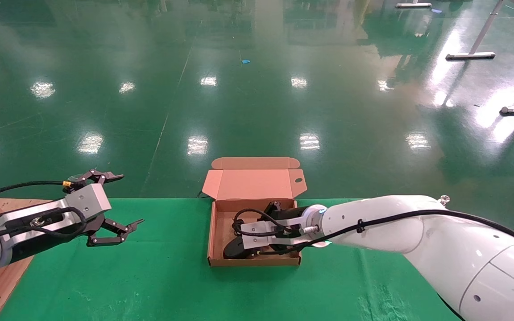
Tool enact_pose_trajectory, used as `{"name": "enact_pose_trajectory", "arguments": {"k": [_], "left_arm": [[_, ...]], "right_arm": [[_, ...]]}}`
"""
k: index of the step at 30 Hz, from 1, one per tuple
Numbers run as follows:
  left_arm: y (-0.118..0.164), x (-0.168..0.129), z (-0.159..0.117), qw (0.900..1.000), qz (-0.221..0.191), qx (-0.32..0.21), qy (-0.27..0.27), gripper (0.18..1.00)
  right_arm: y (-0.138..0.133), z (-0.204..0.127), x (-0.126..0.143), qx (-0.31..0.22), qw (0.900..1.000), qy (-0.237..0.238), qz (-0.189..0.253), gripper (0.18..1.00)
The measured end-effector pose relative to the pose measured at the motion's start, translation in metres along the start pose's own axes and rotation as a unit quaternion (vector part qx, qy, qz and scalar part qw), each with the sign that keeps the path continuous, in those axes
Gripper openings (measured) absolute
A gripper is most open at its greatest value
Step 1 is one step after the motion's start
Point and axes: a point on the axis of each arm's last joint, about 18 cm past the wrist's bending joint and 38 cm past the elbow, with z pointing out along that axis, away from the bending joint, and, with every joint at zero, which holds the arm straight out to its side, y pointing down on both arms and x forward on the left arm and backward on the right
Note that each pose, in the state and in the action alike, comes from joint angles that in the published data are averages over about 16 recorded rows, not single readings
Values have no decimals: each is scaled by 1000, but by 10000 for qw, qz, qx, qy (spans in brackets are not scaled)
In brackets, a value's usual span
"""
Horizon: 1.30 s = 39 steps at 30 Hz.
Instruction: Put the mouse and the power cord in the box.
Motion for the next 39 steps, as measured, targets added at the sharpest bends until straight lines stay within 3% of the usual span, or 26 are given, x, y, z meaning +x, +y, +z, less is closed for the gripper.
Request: {"name": "enact_pose_trajectory", "arguments": {"k": [8,17,24,32,39], "left_arm": [[-7,3,-1,9997,-166,141,118,1001],[-26,11,-5,9953,-624,563,483,1001],[-45,18,-12,9866,-1006,973,837,1001],[-66,25,-23,9719,-1376,1448,1249,1001],[-83,30,-37,9553,-1636,1861,1613,1001]], "right_arm": [[0,-4,-6,167,9995,-71,275,355],[4,-20,-27,736,9888,-283,1265,528],[9,-44,-42,1323,9671,-418,2131,696],[15,-81,-51,1988,9346,-484,2909,864],[21,-120,-55,2550,9043,-485,3390,948]]}}
